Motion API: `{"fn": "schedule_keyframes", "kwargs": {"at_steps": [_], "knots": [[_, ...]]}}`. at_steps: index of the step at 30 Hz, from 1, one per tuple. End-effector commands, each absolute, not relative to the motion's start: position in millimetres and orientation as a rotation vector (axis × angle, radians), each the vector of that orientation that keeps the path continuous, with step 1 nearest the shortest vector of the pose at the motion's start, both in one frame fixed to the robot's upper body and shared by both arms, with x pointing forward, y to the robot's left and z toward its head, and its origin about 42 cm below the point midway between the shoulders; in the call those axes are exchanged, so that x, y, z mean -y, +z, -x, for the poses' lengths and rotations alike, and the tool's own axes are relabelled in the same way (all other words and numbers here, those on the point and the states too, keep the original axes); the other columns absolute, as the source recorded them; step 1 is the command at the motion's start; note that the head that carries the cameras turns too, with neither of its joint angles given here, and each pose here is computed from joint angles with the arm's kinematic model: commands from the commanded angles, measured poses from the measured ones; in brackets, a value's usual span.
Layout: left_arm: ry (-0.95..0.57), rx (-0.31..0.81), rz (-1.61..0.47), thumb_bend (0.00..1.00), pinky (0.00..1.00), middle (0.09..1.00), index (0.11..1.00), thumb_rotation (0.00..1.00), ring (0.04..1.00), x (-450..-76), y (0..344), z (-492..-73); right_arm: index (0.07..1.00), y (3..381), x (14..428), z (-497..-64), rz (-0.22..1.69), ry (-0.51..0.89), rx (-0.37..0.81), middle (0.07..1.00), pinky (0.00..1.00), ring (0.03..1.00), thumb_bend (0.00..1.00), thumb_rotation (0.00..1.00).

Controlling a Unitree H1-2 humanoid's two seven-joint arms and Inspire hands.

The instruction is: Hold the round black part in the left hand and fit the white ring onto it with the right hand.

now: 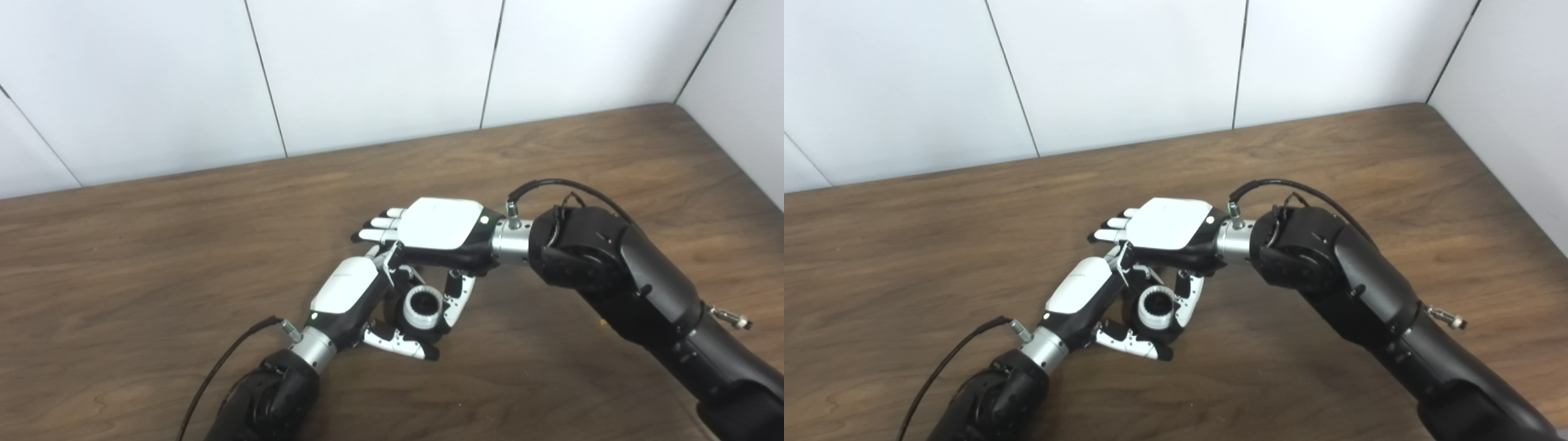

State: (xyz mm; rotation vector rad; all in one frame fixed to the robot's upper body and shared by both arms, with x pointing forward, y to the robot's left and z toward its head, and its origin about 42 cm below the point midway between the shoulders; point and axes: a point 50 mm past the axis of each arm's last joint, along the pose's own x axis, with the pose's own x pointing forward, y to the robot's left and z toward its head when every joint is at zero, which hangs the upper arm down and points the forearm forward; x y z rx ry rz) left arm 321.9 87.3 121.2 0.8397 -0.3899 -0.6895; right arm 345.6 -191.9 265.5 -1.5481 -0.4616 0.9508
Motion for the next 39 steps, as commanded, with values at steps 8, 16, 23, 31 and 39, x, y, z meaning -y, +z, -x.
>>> {"fn": "schedule_keyframes", "kwargs": {"at_steps": [8,16,23,31,39], "knots": [[-0.705,0.424,-0.852,0.51,1.00,0.855,0.477,0.05,0.902,-84,125,-324,0.702,279,198,-350,1.582,0.947,0.434,1.000,1.00,1.000,0.91,0.30],[-0.708,0.418,-0.858,0.51,1.00,0.846,0.477,0.05,0.906,-83,126,-323,0.749,283,198,-349,1.582,0.956,0.418,1.000,1.00,1.000,0.95,0.33],[-0.712,0.413,-0.854,0.51,1.00,0.848,0.477,0.05,0.906,-83,125,-323,0.776,295,201,-349,1.583,0.946,0.433,1.000,1.00,1.000,1.00,0.38],[-0.708,0.410,-0.840,0.51,1.00,0.864,0.477,0.05,0.904,-82,123,-323,0.817,320,204,-348,1.593,0.931,0.482,1.000,1.00,1.000,1.00,0.40],[-0.707,0.404,-0.833,0.51,1.00,0.864,0.477,0.05,0.905,-82,122,-322,0.782,338,206,-346,1.580,0.905,0.516,1.000,1.00,1.000,1.00,0.37]]}}
